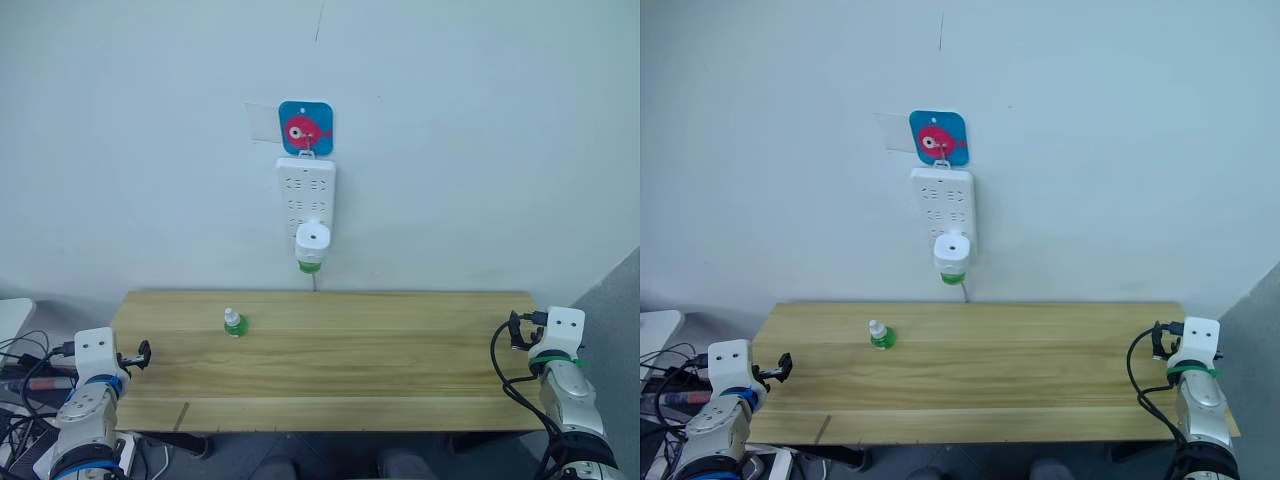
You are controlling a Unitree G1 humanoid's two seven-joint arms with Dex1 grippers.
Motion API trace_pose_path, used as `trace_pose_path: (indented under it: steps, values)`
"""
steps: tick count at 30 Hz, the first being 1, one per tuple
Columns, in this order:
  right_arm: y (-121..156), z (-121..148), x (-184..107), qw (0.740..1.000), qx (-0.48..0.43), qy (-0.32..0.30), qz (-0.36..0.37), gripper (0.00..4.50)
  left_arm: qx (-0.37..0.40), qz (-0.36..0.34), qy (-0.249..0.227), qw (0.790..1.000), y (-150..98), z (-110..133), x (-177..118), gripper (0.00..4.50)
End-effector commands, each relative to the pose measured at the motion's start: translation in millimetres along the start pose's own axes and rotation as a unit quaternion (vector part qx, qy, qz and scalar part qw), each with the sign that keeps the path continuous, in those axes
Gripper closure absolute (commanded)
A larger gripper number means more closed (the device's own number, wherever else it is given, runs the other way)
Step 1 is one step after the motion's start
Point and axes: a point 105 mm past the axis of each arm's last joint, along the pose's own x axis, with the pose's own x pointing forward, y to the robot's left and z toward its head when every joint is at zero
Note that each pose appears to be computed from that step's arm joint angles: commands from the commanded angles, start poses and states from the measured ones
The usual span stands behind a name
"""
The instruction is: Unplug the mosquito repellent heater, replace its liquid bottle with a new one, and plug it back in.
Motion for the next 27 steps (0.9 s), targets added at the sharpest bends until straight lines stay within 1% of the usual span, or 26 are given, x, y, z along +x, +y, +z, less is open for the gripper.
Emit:
trace_pose_path:
  steps: [1,6,10,14,18,21,24,26,27]
  values:
    - [-6,15,4,1.000,-0.005,-0.022,-0.005,0.00,-0.003,0.019,-0.027,0.999,14,15,-1,0.03]
    - [-4,15,4,1.000,-0.008,-0.024,0.000,0.00,-0.011,0.024,-0.035,0.999,20,15,-4,0.03]
    - [-2,16,4,1.000,-0.009,-0.025,0.007,0.00,-0.013,0.011,-0.036,0.999,20,16,-5,0.03]
    - [0,19,4,0.999,-0.015,-0.028,0.019,0.00,-0.030,0.005,-0.051,0.998,22,23,-6,0.03]
    - [2,23,5,0.999,-0.018,-0.033,0.025,0.00,-0.037,-0.006,-0.055,0.998,23,24,-8,0.03]
    - [8,28,4,0.998,-0.032,-0.043,0.046,0.00,-0.039,-0.024,-0.081,0.996,21,36,-11,0.03]
    - [16,40,0,0.994,-0.050,-0.064,0.077,0.00,-0.031,-0.055,-0.108,0.992,18,53,-19,0.03]
    - [21,46,-2,0.991,-0.059,-0.073,0.096,0.00,-0.027,-0.073,-0.118,0.990,16,61,-24,0.03]
    - [32,59,-5,0.986,-0.054,-0.091,0.132,0.00,-0.014,-0.097,-0.135,0.986,14,75,-30,0.03]
